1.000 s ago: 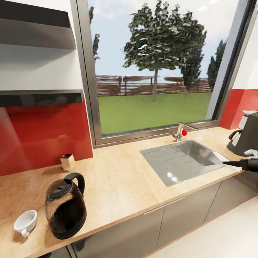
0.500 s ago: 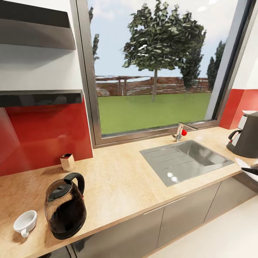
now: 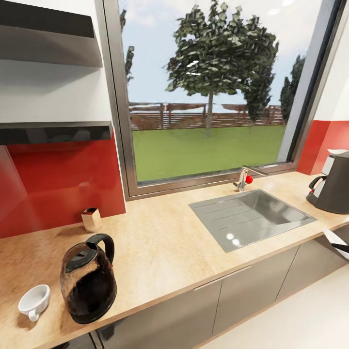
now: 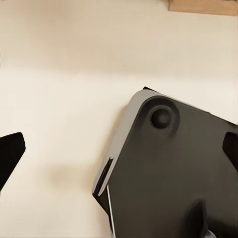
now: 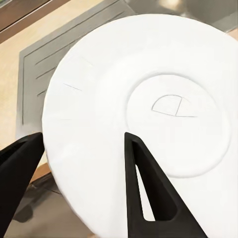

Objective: Set up a coffee station on the kitchen countertop: keep the coffee maker on the countertop, move the bottle of coffee from the kitchen shelf to the counter next to the coffee maker, place a paper coffee filter on top of the coffee maker, put the saucer next to the coffee maker with the coffee cup on the saucer, and place the electric kettle next to the coffee maker.

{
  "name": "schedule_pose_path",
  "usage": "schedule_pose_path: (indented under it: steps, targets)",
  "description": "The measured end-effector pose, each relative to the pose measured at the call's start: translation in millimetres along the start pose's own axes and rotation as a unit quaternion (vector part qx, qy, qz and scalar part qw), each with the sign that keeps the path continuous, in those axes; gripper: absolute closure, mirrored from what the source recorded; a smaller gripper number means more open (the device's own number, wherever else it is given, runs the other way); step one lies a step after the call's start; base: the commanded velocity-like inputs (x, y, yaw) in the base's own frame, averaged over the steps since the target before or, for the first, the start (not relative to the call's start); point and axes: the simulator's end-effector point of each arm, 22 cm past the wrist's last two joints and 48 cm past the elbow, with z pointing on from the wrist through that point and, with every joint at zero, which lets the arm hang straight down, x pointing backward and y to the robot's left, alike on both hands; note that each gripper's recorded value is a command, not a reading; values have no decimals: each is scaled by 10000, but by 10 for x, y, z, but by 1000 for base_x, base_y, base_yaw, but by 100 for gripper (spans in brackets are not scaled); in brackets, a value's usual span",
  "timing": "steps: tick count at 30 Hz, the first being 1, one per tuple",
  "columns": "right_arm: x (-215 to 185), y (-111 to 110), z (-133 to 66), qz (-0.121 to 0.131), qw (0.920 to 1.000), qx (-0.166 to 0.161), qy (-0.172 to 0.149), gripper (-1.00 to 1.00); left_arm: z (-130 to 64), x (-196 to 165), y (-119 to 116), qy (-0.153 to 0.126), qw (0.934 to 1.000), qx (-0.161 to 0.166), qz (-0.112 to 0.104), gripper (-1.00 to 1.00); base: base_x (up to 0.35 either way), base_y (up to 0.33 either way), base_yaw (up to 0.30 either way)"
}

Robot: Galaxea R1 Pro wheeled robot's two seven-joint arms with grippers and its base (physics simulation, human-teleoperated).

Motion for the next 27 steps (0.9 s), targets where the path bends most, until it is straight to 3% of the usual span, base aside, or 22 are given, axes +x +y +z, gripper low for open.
schedule_pose_path:
  steps: [6,9,15,19,22,27]
  targets:
    - [46,15,50,35,10000,-6,-32,100,-2,-17,-5,-48,10000,4,6,-100,0,0,0]
    - [286,128,249,1,9998,-77,171,100,-2,-19,-6,-56,10000,6,7,-100,0,0,0]
    - [420,137,293,-6,9996,-74,265,100,-2,-19,-7,-56,10000,7,9,-100,0,0,0]
    - [874,-125,105,-68,9991,183,387,100,-2,-17,-13,-52,10000,21,36,-100,0,0,0]
    - [1211,-254,-8,23,9984,354,430,100,-2,-14,-28,-40,9999,64,142,-100,0,0,0]
    - [1902,-278,39,108,9957,529,748,100,-2,-17,-32,-45,9998,78,180,-100,0,0,0]
